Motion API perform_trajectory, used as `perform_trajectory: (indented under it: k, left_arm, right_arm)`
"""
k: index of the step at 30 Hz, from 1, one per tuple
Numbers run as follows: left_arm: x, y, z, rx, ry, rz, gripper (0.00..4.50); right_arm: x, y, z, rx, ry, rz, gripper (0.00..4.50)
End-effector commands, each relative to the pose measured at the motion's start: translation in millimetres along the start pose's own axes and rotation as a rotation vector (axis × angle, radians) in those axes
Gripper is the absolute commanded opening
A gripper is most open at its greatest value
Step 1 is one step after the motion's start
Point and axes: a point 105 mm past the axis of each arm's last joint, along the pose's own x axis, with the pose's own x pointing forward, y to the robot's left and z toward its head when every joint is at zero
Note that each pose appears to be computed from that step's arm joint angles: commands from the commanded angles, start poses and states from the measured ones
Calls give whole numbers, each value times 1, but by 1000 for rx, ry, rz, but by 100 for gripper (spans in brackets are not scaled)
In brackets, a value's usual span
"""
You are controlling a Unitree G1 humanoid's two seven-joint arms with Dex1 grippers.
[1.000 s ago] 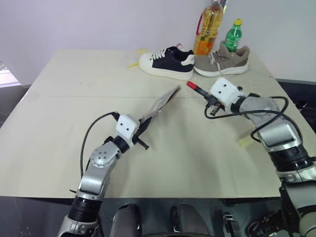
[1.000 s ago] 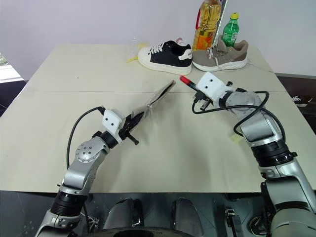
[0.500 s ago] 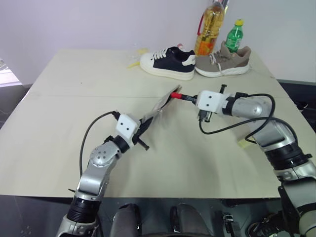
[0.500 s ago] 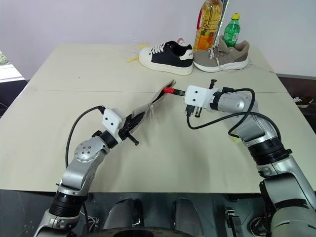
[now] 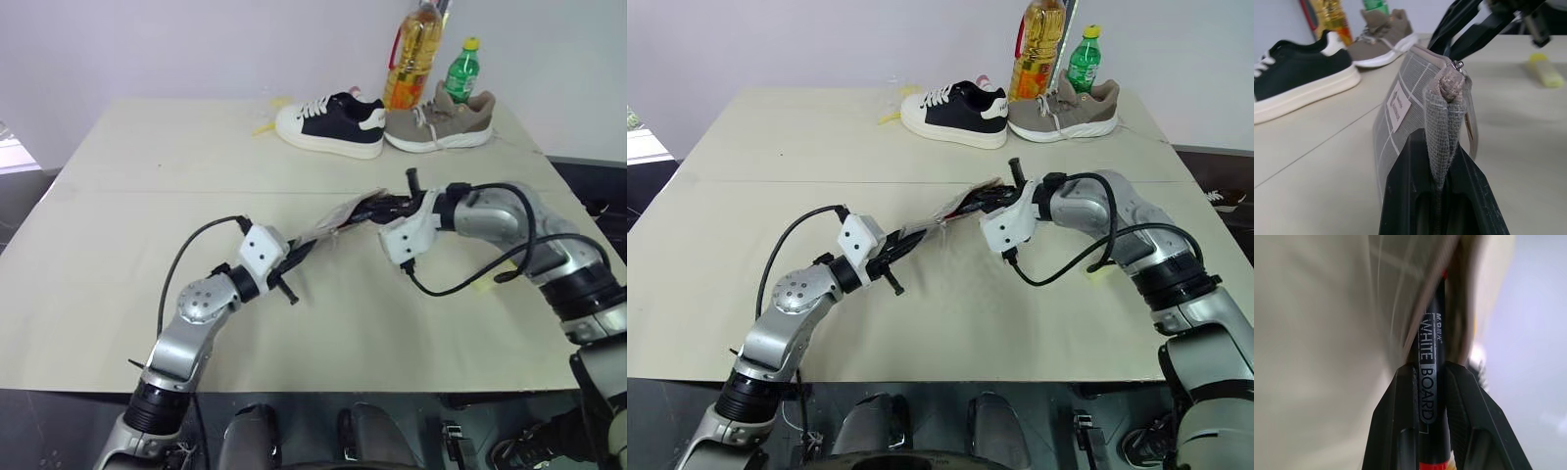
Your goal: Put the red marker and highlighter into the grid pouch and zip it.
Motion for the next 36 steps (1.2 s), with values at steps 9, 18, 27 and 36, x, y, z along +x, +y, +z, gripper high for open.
perform_trajectory:
  k: [9,18,27,36]
  left_arm:
    - [0,-4,13,17,-28,-17,0]
    - [5,1,-3,57,-13,65,0]
    - [22,-16,-12,84,-28,-35,0]
    - [40,-28,-9,72,-71,-137,0]
  right_arm:
    - [-10,-19,-4,172,-52,-112,315]
    - [-67,-4,-62,912,117,-267,343]
    - [-126,106,-101,1790,719,-399,445]
    - [-151,145,-88,2192,1003,-639,445]
